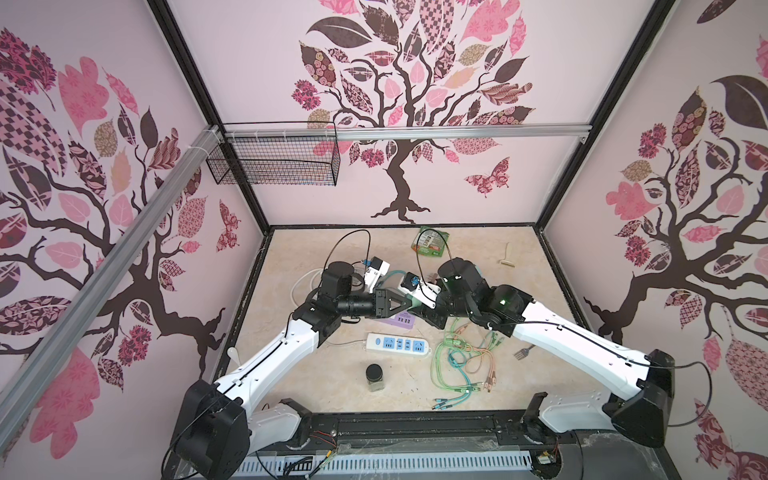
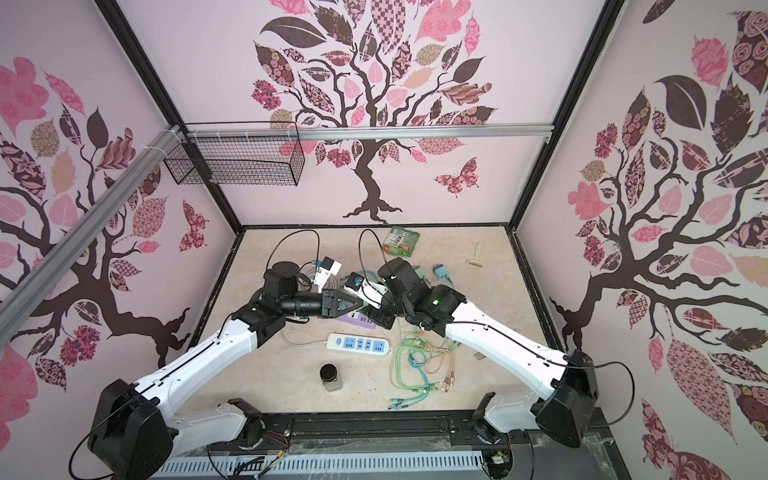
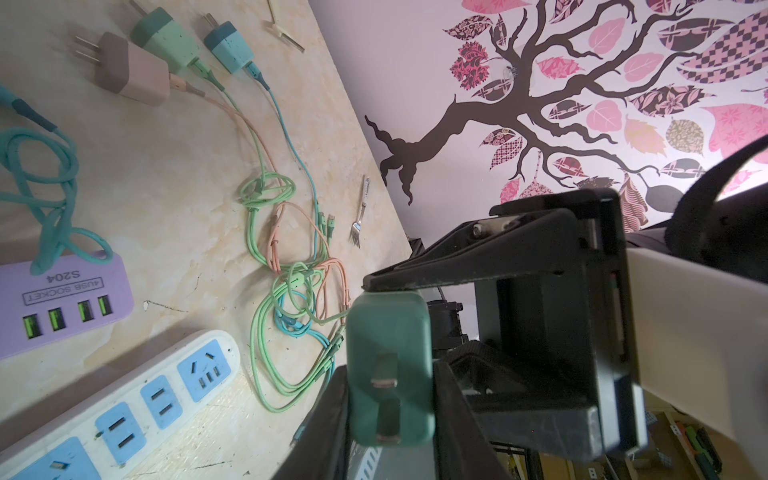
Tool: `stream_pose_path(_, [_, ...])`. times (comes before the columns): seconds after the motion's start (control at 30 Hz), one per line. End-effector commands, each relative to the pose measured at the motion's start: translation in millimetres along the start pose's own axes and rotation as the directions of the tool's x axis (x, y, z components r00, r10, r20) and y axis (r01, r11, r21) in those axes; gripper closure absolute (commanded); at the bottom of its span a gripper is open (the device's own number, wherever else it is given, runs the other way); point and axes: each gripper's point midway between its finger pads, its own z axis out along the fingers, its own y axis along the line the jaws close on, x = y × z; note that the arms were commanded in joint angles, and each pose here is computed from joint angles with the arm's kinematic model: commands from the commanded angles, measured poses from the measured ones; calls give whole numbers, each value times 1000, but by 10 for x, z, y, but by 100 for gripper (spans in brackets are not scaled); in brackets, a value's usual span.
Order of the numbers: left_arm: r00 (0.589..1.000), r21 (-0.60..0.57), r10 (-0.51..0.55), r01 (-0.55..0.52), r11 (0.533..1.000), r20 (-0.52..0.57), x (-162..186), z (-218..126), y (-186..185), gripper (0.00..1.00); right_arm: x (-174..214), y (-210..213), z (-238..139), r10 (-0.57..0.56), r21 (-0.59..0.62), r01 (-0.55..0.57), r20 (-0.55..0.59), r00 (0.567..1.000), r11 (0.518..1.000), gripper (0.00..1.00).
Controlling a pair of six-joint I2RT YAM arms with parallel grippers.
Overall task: Insert the plug
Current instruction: 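Close the left gripper on the sage-green charger while the right gripper opens and draws back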
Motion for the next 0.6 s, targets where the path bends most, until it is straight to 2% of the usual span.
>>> stream_pose_path(0.0, [999,41,54,-54,998,6,-105,5,-185,76,-187,-81,-188,-1,58,-4,86,996,998,51])
stream_pose_path(0.2, [998,20,57,-58,998,19,-132,15,-139,83,-140,-190,-267,91,130,-106,117,989,986,41])
stream_pose_path(0.33, [997,-2,67,-67,998,30,-157,16,-106,92,-108,-210,-437,168,156,-198,186,968,968,31])
stream_pose_path(0.47, [995,-42,81,-79,996,54,-213,11,-51,100,-64,-290,-684,255,199,-315,277,927,928,20])
stream_pose_path(0.57, [992,-67,93,-87,994,80,-264,5,-18,100,-92,-240,-867,334,142,-402,352,875,904,19])
